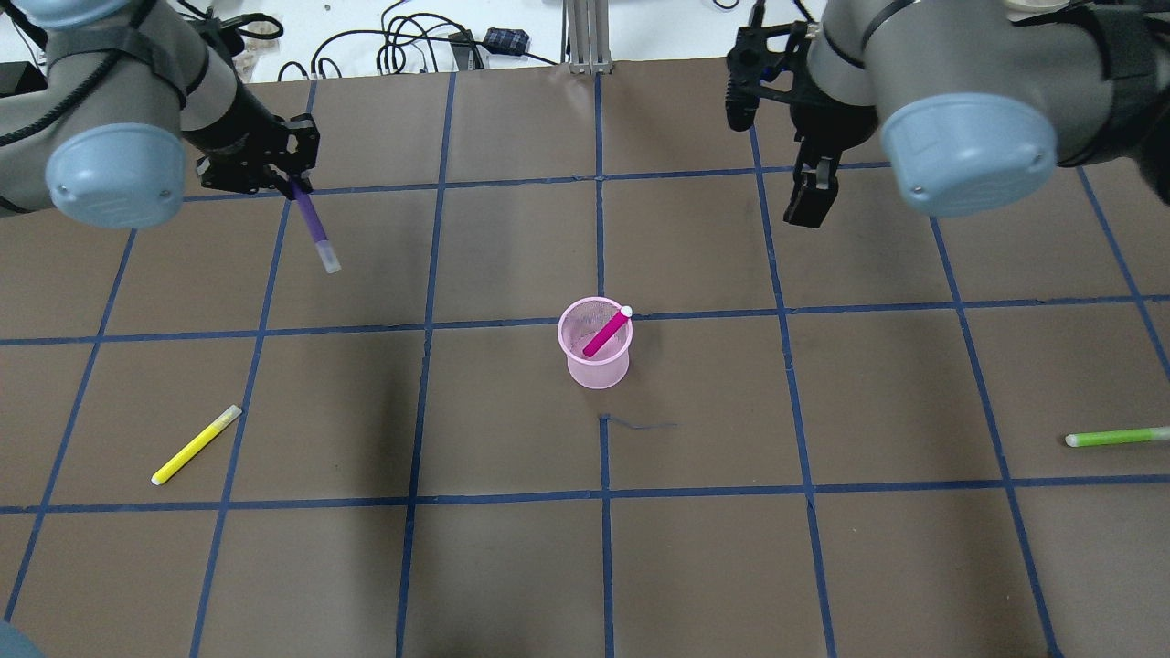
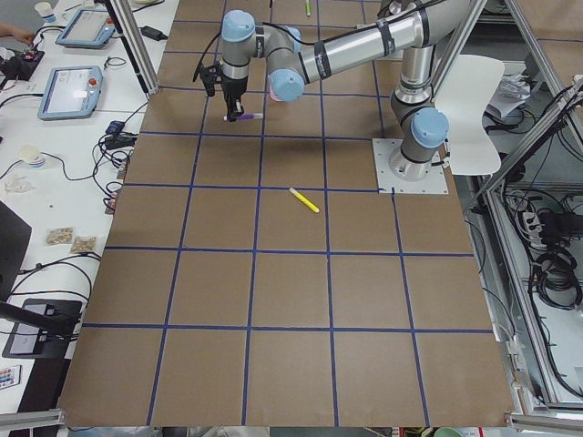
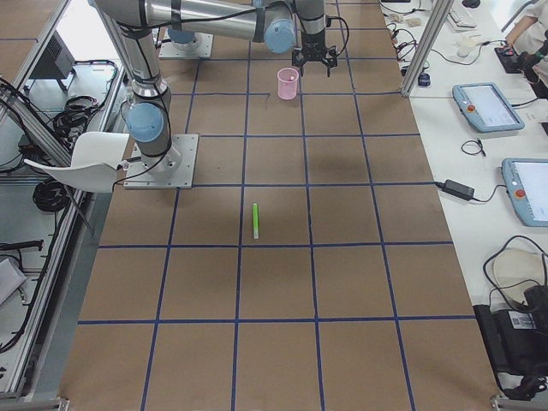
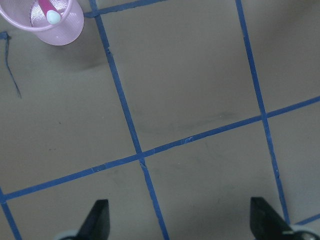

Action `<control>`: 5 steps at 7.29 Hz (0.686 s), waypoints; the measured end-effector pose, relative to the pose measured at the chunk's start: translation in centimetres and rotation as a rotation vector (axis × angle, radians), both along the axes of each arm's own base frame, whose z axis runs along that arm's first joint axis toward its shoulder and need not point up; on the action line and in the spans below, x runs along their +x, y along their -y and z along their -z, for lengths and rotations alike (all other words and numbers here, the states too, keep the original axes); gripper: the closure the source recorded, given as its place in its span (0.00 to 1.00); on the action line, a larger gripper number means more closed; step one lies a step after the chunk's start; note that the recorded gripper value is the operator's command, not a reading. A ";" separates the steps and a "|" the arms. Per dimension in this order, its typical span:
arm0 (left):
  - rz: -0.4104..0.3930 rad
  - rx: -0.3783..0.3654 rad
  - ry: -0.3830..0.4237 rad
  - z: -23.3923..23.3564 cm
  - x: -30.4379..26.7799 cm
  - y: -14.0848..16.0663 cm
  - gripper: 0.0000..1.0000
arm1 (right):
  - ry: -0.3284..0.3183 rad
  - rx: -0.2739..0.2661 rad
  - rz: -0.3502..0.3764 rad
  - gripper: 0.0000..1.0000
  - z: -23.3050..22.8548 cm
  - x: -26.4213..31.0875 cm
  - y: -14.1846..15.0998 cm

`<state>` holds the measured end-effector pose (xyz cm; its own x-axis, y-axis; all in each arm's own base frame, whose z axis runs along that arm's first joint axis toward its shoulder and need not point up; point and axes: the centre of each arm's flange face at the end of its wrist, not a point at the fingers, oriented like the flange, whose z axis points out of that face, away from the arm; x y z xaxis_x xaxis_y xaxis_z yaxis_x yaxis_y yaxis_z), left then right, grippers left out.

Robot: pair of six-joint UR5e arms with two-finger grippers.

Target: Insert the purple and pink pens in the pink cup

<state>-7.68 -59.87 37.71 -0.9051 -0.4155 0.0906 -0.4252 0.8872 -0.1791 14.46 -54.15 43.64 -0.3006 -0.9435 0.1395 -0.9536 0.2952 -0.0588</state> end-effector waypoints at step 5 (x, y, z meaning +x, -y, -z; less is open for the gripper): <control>-0.081 -0.129 0.082 2.6 -19.3 -5.2 1.00 | 0.124 0.029 0.636 0.00 -5.4 0.1 -1.6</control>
